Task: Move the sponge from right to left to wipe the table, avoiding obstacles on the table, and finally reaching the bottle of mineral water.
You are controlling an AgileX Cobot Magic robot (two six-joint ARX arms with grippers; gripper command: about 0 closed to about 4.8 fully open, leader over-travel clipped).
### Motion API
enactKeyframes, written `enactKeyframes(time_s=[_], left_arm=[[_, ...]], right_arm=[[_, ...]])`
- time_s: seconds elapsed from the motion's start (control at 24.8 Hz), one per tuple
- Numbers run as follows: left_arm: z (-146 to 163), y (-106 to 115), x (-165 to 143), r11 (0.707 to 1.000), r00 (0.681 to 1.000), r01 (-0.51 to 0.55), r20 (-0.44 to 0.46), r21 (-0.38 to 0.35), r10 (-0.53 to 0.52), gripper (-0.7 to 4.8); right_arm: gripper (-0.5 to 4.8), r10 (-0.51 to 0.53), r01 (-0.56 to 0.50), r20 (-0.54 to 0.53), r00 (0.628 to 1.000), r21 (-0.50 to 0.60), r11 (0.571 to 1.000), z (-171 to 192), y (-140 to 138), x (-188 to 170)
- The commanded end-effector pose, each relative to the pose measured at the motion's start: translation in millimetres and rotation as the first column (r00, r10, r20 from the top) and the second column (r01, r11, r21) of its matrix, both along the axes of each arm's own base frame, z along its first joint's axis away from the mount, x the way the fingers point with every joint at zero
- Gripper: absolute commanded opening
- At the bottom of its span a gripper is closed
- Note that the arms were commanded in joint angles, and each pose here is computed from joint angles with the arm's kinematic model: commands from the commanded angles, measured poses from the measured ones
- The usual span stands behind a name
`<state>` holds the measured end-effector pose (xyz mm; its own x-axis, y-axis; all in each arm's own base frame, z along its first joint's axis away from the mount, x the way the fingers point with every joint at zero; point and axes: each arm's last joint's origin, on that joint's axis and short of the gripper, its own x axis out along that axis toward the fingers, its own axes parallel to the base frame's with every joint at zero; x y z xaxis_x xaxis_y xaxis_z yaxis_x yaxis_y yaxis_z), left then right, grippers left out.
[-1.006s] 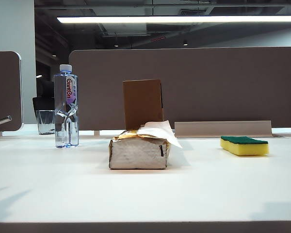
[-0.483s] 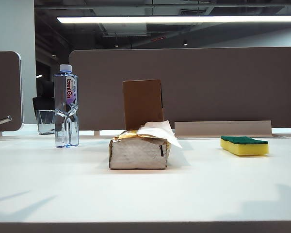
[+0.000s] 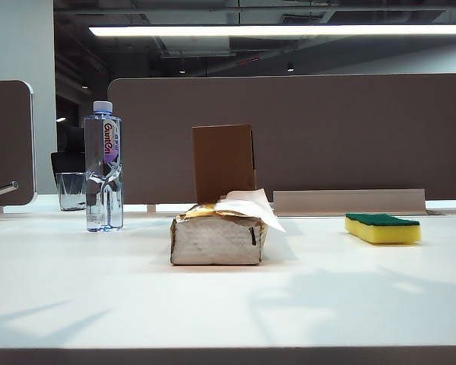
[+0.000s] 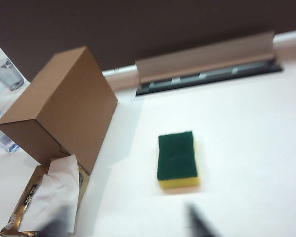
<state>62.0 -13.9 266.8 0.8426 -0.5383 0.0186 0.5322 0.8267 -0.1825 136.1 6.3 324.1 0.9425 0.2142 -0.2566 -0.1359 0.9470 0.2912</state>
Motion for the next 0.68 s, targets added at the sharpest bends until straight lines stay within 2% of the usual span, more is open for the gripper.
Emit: enactKeyframes(time_s=[0.04,0.16,0.32,0.4,0.56,0.6,0.64,0.68], left_arm=[[8,-2,2,0.998,0.998,0.068,-0.019,0.001,-0.068,1.94],[14,-2,5,0.996,0.995,0.090,-0.035,-0.001,-0.090,1.94],[14,-2,8,0.996,0.994,0.091,-0.054,-0.004,-0.091,1.94],[13,-3,11,0.991,0.989,0.132,-0.073,-0.009,-0.132,1.94],[13,-3,14,0.987,0.982,0.160,-0.094,-0.016,-0.161,1.96],[12,-3,16,0.986,0.981,0.165,-0.100,-0.017,-0.166,2.16],[12,-3,18,0.985,0.979,0.171,-0.111,-0.020,-0.172,3.04],[12,-3,19,0.985,0.978,0.170,-0.118,-0.021,-0.171,3.47]], right_arm=[[3.65,0.025,-0.023,-0.085,0.996,0.026,0.999,6,1,21],[3.79,0.050,-0.044,-0.169,0.984,0.039,0.998,8,1,56],[3.79,0.091,-0.079,-0.230,0.969,0.062,0.995,5,3,84],[3.79,0.132,-0.111,-0.291,0.948,0.088,0.990,-3,4,111],[3.79,0.141,-0.113,-0.351,0.926,0.099,0.989,-15,4,137],[3.79,0.146,-0.116,-0.363,0.920,0.103,0.988,-18,4,142],[3.80,0.156,-0.120,-0.388,0.908,0.115,0.986,-25,3,154],[3.82,0.157,-0.120,-0.407,0.900,0.116,0.986,-31,3,163]])
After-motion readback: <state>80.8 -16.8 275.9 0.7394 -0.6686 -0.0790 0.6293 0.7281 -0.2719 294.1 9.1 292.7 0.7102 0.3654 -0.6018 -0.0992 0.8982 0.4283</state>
